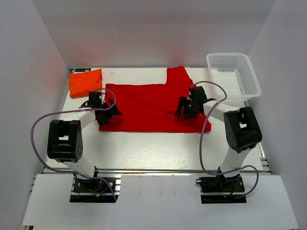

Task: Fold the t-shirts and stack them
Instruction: Fold the flattened tshirt in 1/3 of the way

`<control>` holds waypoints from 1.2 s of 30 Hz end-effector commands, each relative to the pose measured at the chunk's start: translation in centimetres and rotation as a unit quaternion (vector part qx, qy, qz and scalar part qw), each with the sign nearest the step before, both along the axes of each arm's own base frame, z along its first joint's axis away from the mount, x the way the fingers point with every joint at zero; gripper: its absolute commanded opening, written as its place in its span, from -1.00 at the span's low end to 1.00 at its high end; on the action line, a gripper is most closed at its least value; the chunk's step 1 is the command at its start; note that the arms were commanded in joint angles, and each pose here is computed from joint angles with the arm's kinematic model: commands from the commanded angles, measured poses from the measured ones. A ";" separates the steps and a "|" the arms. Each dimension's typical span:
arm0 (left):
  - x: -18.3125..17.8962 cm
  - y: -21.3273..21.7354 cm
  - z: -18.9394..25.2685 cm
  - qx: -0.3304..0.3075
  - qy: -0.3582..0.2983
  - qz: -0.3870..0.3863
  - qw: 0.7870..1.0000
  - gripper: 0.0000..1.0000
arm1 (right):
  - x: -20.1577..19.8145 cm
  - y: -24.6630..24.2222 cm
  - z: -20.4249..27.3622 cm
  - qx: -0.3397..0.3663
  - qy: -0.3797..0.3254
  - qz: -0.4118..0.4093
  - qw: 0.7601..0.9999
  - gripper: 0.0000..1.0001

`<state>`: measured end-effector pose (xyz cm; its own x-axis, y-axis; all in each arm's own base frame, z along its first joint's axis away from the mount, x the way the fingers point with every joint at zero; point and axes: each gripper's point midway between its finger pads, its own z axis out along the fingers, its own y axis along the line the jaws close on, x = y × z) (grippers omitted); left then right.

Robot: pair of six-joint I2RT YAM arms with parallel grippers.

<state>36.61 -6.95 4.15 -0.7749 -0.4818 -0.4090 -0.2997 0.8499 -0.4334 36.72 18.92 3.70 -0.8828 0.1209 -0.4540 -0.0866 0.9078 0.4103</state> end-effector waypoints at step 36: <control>-2.6 1.8 -2.1 0.051 0.055 0.009 0.997 1.00 | 15.0 7.4 6.2 0.075 -0.169 0.099 0.978 -0.94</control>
<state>35.90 -6.08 3.16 -0.7833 -0.4657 -0.4118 -0.3178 0.8693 -0.3787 51.14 25.48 8.96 -0.7143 0.1125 -0.6907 -0.3285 0.8176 0.4728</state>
